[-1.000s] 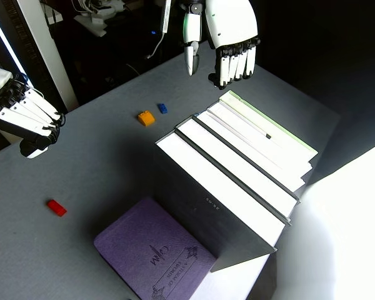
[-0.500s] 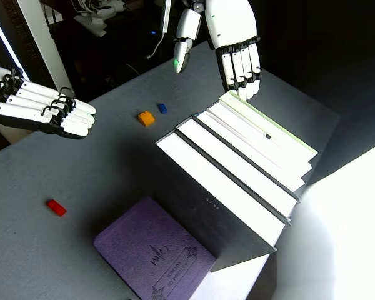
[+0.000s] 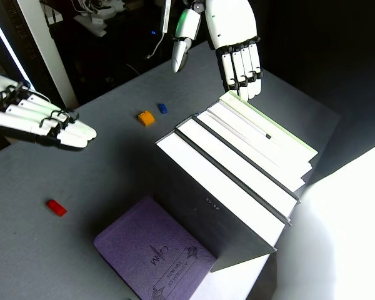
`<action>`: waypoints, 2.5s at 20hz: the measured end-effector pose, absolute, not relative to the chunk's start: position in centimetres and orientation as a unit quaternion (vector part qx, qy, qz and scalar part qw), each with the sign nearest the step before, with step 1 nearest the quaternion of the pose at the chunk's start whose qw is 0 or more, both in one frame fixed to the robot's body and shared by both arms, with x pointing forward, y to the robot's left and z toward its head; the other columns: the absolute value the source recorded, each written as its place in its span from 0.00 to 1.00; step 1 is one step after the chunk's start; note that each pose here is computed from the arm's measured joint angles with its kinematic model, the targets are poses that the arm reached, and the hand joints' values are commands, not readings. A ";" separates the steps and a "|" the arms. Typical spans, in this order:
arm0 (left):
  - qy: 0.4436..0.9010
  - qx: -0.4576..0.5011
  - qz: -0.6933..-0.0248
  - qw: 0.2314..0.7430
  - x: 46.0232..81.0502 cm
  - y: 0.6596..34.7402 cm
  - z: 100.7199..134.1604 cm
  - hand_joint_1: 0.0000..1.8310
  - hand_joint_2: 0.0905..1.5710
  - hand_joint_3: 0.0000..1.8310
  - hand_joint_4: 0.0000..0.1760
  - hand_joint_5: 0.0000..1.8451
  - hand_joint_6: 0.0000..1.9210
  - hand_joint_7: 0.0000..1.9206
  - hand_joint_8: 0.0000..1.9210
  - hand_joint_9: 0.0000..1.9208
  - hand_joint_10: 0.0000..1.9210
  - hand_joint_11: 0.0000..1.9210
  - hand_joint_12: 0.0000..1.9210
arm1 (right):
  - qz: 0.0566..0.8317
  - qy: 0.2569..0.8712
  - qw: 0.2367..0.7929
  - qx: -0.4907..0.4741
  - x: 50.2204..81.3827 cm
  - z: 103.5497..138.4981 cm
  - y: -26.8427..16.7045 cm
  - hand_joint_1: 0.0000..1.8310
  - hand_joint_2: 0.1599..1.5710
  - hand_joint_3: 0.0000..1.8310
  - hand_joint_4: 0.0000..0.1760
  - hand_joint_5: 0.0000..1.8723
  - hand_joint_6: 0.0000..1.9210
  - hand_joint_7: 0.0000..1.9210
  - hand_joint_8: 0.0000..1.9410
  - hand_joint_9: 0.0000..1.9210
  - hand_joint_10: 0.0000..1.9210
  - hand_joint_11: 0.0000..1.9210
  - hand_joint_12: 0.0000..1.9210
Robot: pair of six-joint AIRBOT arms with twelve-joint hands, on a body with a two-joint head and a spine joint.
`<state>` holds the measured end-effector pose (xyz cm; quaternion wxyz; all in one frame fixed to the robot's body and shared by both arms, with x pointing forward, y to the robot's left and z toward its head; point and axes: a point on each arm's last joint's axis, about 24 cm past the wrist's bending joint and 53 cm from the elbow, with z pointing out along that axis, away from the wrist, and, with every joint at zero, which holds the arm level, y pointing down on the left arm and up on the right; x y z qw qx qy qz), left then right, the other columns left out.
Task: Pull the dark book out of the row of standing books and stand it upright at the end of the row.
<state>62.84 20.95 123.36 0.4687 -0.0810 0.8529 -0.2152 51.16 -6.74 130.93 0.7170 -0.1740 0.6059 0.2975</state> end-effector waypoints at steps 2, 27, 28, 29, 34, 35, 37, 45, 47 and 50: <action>0.853 -0.081 -0.215 0.469 62.8 21.0 123.4 0.00 0.67 0.00 0.00 0.00 0.00 0.00 0.00 0.00 0.00 0.00 0.05 | 0.296 0.582 0.739 -0.166 50.9 132.3 -6.7 0.00 0.67 0.00 0.07 0.40 0.02 0.08 0.00 0.00 0.00 0.00 0.00; 0.849 -0.077 -0.213 0.478 63.1 21.1 123.8 0.00 0.68 0.00 0.00 0.00 0.00 0.00 0.00 0.00 0.00 0.00 0.02 | 0.339 0.443 0.822 -0.116 57.5 142.2 -1.0 0.00 0.68 0.00 0.00 0.36 0.00 0.10 0.01 0.01 0.01 0.00 0.00; 0.848 -0.076 -0.214 0.478 63.1 21.1 123.8 0.00 0.68 0.00 0.00 0.00 0.00 0.00 0.00 0.00 0.00 0.00 0.01 | 0.337 0.443 0.823 -0.116 57.8 142.2 -0.9 0.00 0.68 0.00 0.00 0.36 0.00 0.10 0.01 0.02 0.01 0.00 0.00; 0.848 -0.077 -0.214 0.479 63.1 21.1 123.8 0.00 0.69 0.00 0.00 0.00 0.00 0.00 0.00 0.00 0.00 0.00 0.01 | 0.335 0.444 0.823 -0.114 58.3 142.1 -0.9 0.00 0.68 0.00 0.00 0.36 0.00 0.10 0.00 0.02 0.01 0.00 0.00; 0.847 -0.077 -0.216 0.479 63.1 21.0 123.9 0.00 0.69 0.00 0.00 0.00 0.00 0.00 0.00 0.00 0.00 0.00 0.04 | 0.322 0.445 0.829 -0.106 59.5 142.1 -1.7 0.00 0.67 0.00 0.00 0.35 0.00 0.10 0.00 0.01 0.00 0.00 0.00; 0.847 -0.077 -0.216 0.479 63.1 21.0 123.9 0.00 0.70 0.00 0.00 0.00 0.00 0.00 0.00 0.00 0.00 0.00 0.05 | 0.323 0.445 0.829 -0.105 59.6 142.2 -1.7 0.00 0.67 0.00 0.00 0.36 0.00 0.10 0.00 0.00 0.00 0.00 0.00; 0.848 -0.077 -0.215 0.479 63.1 21.0 123.9 0.00 0.70 0.00 0.00 0.00 0.00 0.00 0.00 0.00 0.00 0.00 0.06 | 0.323 0.444 0.829 -0.106 59.5 142.2 -1.6 0.00 0.68 0.00 0.00 0.36 0.00 0.11 0.00 0.01 0.00 0.00 0.00; 0.848 -0.078 -0.215 0.479 63.1 21.1 123.9 0.00 0.69 0.00 0.00 0.00 0.00 0.00 0.00 0.00 0.00 0.00 0.06 | 0.319 0.456 0.825 -0.097 60.5 141.3 -1.8 0.00 0.68 0.00 0.00 0.36 0.00 0.10 0.00 0.02 0.00 0.00 0.00; 0.848 -0.078 -0.216 0.479 63.1 21.0 123.9 0.00 0.69 0.00 0.00 0.00 0.00 0.00 0.00 0.00 0.00 0.00 0.06 | 0.318 0.465 0.822 -0.084 61.0 140.8 -2.3 0.00 0.68 0.00 0.00 0.35 0.00 0.10 0.00 0.01 0.00 0.00 0.00; 0.848 -0.078 -0.215 0.479 63.1 21.0 123.9 0.00 0.69 0.00 0.00 0.01 0.00 0.00 0.00 0.00 0.00 0.00 0.04 | 0.317 0.479 0.814 -0.086 61.3 139.6 -2.1 0.00 0.68 0.00 0.00 0.35 0.00 0.10 0.00 0.00 0.00 0.00 0.00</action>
